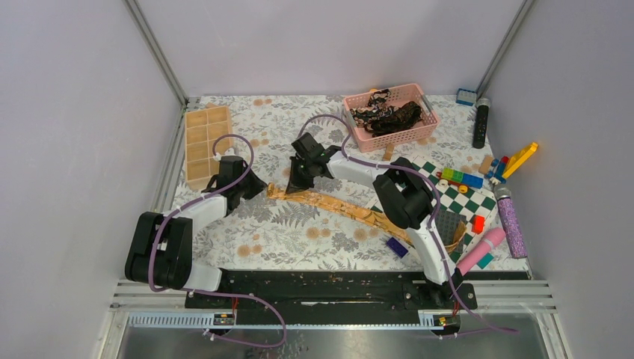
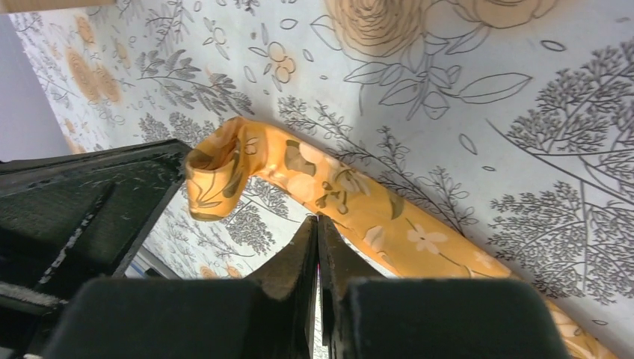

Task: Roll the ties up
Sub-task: Roll the tie at the center of the board.

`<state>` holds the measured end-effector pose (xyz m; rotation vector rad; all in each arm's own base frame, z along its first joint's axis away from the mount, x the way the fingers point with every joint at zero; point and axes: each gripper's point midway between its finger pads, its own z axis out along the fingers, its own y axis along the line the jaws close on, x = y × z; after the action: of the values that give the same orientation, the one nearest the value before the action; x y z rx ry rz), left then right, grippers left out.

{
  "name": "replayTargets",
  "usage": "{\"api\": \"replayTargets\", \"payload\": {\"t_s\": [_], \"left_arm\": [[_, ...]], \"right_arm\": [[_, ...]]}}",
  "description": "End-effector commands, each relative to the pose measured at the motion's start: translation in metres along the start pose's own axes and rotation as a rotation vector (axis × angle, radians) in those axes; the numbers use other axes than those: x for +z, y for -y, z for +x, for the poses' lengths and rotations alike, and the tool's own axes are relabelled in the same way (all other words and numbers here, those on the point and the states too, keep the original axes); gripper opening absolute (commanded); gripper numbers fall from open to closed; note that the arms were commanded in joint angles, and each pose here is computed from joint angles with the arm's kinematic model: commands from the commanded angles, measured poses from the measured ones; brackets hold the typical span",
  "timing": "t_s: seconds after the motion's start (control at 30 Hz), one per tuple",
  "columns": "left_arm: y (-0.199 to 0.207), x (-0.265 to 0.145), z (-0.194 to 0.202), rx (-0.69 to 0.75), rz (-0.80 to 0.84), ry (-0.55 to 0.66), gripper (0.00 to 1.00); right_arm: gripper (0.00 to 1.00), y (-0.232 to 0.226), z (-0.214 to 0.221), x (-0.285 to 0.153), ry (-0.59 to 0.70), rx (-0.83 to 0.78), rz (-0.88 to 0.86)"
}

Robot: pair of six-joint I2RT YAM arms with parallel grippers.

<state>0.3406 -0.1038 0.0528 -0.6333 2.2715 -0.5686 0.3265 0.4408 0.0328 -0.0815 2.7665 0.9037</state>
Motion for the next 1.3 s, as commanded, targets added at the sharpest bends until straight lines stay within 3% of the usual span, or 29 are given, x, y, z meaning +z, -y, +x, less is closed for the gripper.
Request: {"api": "replayTargets", "payload": {"t_s": [0.0,0.83,1.27], "left_arm": [[0.021,-0.003,-0.014,0.028,0.079,0.047,0.0],[0.025,0.001,-0.004,0.048,0.096,0.021,0.0],[0.025,0.01,0.001,0.048,0.072,-0.001,0.0]], "right_arm": [[0.05,0.002,-0.014,-0.016,0.052,-0.022,0.018],[0.04,0.008,-0.001,0.016,-0.034,0.021,-0.006],[0.06,-0.015,-0.006,0.002,-0.02,-0.017,-0.099]]}}
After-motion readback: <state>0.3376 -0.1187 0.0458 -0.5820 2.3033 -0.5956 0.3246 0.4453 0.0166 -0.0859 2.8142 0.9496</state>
